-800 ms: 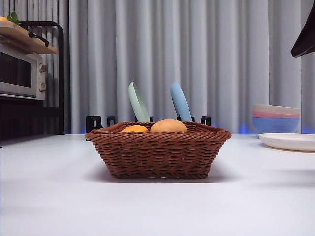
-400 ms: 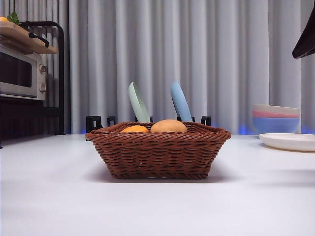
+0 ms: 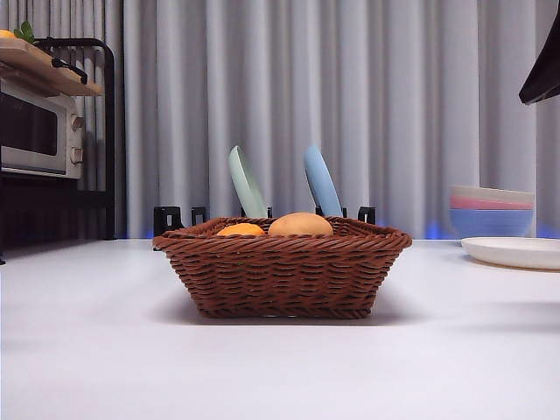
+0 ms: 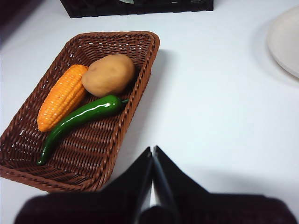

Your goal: Pick up the basket,pick up the corn from the table,pick up the potato from the table,pick up the cucumber from the table,put all items into the basket

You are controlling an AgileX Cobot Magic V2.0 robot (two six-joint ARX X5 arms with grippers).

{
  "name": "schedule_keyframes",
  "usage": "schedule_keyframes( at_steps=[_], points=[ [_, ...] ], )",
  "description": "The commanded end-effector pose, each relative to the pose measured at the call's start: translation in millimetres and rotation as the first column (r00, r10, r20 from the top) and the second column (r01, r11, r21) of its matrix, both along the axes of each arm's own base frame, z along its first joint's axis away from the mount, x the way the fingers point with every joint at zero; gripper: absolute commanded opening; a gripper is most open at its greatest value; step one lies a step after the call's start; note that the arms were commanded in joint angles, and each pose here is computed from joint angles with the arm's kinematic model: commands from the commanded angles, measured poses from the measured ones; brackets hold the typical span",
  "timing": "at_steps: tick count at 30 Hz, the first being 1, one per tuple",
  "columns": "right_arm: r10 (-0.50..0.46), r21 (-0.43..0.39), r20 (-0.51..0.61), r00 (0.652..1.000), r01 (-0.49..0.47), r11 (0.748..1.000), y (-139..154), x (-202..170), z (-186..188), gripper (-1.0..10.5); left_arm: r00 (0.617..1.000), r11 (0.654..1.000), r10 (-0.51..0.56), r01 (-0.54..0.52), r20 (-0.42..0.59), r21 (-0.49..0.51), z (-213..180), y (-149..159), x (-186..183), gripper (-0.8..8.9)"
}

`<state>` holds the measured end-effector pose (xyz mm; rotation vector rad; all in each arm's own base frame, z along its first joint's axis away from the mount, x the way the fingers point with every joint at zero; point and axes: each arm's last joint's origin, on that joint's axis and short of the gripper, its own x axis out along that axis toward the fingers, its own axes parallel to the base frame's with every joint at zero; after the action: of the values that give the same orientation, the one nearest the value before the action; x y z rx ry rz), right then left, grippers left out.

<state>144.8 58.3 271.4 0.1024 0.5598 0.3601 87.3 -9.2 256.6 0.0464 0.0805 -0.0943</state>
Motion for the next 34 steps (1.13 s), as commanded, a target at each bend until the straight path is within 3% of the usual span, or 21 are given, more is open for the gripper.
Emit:
schedule_keyframes(
  at_steps=[1,15,34],
  points=[
    [-0.007,0.008,0.002,1.0,0.007,1.0,0,0,0,0.0,0.999,0.999,-0.035,0.035,-0.023,-0.02,-34,3,0,-0.03],
    [-0.007,0.008,0.002,1.0,0.007,1.0,0,0,0,0.0,0.99,0.996,0.086,-0.087,-0.112,-0.012,-108,12,8,-0.04],
    [-0.007,0.006,-0.002,1.0,0.007,1.0,0,0,0,0.0,0.991,0.996,0.082,-0.084,-0.109,-0.017,-109,12,8,-0.03]
  ],
)
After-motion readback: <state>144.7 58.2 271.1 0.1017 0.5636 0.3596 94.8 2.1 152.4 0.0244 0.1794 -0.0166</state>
